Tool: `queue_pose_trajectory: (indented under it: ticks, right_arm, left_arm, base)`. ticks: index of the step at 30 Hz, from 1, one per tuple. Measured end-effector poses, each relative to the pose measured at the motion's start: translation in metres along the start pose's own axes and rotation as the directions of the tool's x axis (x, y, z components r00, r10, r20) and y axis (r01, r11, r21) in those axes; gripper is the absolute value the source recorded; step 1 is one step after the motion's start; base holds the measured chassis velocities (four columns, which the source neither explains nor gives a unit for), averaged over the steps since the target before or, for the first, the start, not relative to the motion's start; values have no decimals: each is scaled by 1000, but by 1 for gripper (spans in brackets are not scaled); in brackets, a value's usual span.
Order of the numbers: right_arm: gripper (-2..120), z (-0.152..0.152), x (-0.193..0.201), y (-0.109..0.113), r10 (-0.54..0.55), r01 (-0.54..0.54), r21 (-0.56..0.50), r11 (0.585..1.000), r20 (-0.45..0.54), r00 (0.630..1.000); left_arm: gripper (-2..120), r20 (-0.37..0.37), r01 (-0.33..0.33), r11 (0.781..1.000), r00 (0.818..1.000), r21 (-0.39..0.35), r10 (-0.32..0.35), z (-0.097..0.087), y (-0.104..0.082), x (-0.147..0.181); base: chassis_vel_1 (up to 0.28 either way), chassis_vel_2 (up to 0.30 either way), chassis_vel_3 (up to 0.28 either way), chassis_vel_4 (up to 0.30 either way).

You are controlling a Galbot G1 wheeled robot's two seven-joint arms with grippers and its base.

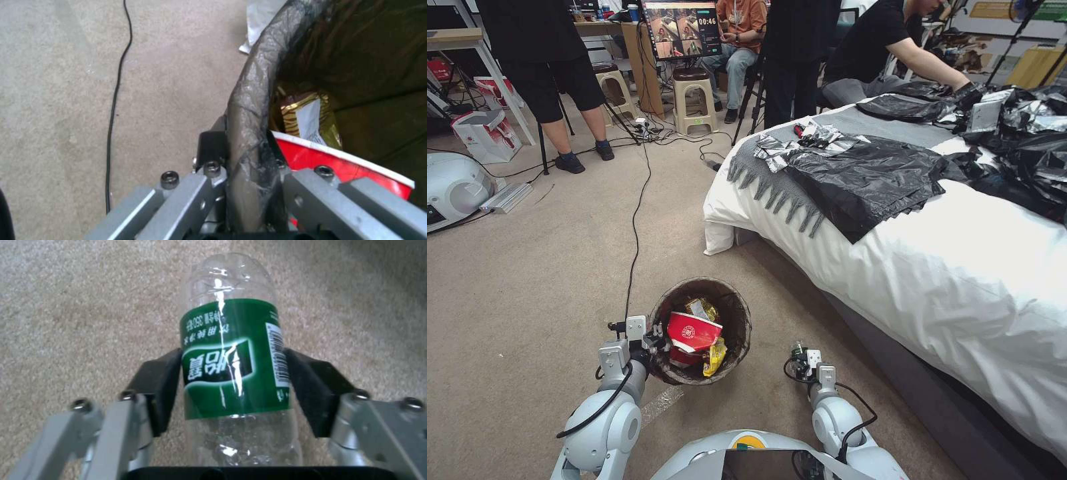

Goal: Pick up the trash bin, then pick up the garbage from the floor and place it into the trash bin.

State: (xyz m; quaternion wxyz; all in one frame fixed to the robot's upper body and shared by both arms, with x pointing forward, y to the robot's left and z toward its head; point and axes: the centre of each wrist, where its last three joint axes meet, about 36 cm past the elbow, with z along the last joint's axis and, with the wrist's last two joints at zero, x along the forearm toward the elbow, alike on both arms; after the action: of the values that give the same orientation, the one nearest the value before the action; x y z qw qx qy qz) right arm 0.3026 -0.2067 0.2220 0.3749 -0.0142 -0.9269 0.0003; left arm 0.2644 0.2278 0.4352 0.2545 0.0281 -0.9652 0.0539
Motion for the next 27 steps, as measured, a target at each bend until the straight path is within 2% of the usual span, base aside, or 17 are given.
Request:
queue_pose_trajectory:
  ticks: [5, 9, 22, 27]
  right_arm:
    - [32, 0, -1, -1, 1, -1, 6, 1000, 9, 1000]
    - [23, 0, -1, -2, 1, -1, 9, 1000, 16, 1000]
    - [21, 0, -1, -1, -2, 0, 23, 1000, 53, 999]
    - [21, -15, 16, 2, -13, 6, 43, 999, 164, 986]
  left_arm:
    - [3, 1, -1, 1000, 1000, 1, 1, 0, 0, 0]
    - [3, 1, -1, 1000, 1000, 1, 1, 0, 0, -1]
    - [3, -1, -1, 1000, 1000, 1, 1, 0, 0, 0]
    - [3, -4, 0, 1000, 1000, 2, 0, 1, 0, -1]
  base:
    - [0, 0, 0, 0]
    - [0, 0, 0, 0]
    - [0, 0, 0, 0]
    - [0, 0, 0, 0]
